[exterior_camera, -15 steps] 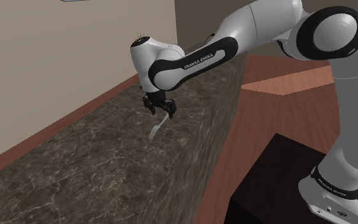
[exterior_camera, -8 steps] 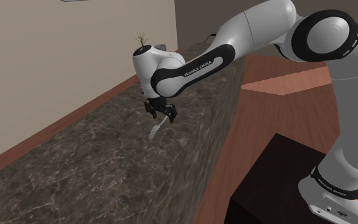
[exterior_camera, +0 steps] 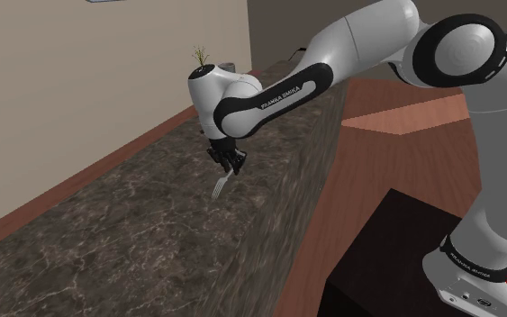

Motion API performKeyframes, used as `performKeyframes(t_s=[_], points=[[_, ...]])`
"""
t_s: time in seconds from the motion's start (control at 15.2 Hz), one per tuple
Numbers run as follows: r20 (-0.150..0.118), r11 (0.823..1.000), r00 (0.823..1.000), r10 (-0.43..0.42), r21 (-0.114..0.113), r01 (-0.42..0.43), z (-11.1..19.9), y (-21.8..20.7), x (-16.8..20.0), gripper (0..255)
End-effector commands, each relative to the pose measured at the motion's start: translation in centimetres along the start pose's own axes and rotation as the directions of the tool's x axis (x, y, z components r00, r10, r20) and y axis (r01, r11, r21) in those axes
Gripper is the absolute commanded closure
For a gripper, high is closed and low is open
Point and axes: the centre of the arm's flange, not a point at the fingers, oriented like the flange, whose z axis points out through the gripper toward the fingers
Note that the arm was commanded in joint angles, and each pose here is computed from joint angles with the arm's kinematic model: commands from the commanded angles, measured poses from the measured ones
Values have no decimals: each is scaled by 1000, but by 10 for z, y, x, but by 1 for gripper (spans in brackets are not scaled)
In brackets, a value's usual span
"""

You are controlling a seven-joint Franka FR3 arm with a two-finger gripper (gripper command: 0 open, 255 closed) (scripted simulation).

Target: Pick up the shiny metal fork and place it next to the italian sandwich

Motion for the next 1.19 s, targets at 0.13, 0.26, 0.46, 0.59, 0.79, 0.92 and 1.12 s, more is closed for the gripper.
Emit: performKeyframes(t_s=[0.13, 0.26, 0.46, 0.59, 0.79, 0.92, 1.12], points=[[0, 1000, 1000, 0, 0, 0, 0, 0, 0, 255], [0, 1000, 1000, 0, 0, 0, 0, 0, 0, 255], [0, 1000, 1000, 0, 0, 0, -5, 0, 1, 255], [0, 1000, 1000, 0, 0, 0, -15, 0, 2, 255], [0, 1000, 1000, 0, 0, 0, -31, 0, 5, 255], [0, 1000, 1000, 0, 0, 0, -42, 1, 6, 255], [0, 1000, 1000, 0, 0, 0, -57, 1, 8, 255]])
